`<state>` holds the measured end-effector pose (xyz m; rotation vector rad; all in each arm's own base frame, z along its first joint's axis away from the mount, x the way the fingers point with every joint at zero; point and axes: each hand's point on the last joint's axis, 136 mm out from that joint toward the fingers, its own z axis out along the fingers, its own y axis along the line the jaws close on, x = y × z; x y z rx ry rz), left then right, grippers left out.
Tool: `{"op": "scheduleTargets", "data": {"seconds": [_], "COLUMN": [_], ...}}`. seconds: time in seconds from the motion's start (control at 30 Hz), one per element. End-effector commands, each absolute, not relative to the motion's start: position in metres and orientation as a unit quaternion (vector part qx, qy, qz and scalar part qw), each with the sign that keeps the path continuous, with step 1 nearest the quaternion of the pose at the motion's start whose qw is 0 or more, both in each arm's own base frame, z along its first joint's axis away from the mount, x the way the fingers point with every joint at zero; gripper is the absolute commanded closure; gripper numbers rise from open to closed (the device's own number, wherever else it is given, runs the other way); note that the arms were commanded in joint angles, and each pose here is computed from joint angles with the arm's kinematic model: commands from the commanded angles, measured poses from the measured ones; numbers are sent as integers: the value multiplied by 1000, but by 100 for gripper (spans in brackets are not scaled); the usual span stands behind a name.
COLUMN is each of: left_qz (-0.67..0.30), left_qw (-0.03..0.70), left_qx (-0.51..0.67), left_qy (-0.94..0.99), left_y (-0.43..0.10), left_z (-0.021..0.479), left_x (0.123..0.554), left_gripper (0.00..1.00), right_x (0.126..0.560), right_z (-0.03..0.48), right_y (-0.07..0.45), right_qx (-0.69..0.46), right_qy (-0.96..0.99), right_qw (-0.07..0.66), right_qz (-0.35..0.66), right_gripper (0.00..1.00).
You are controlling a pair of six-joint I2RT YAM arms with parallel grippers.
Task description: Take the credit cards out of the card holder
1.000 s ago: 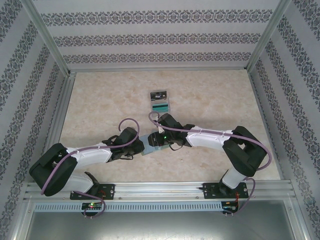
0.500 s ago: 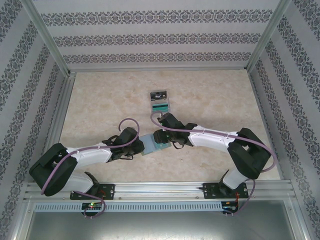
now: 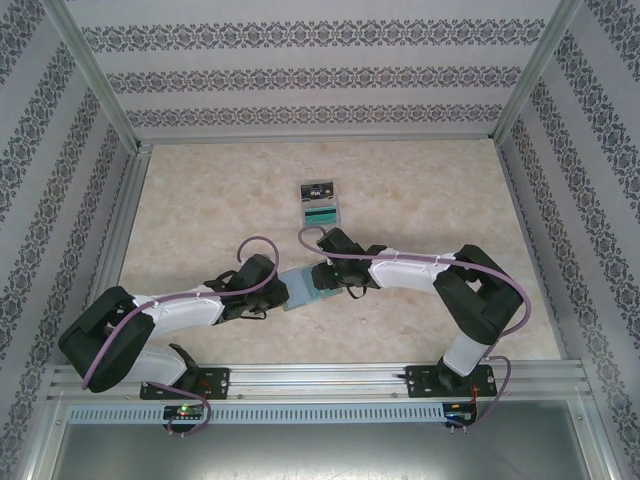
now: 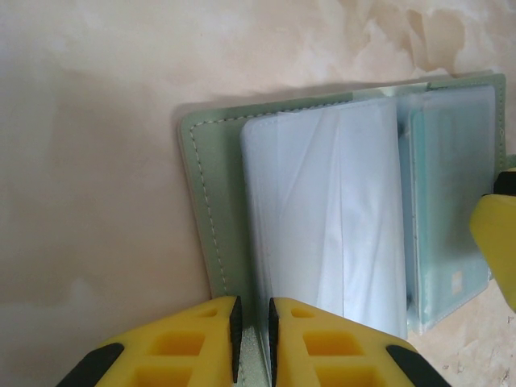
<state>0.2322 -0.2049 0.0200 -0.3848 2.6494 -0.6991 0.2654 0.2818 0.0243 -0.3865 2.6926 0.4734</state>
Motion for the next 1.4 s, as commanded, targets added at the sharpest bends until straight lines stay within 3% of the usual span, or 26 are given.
{"op": "scheduleTargets", "data": {"seconds": [0.0,0.73,1.37], "left_qz": [-246,-247,-249], "left_qw": [174,172,174], "left_qx": [-128,-129,-128], "left_qy": [945,945,944], "left_y": [-206,-206,-206], "left_z": [15,14,15], "left_x": [227,227,227], "left_gripper": [80,80,80], "right_x": [266,246,235], "right_z": [19,65,90], "right_y": [284,318,352], "right_qx": [-138,-165,-156], "right_qy": [958,937,915], "right_qw": [184,202,166], "right_qz": [172,234,333], "right_gripper": [54,53,53]}}
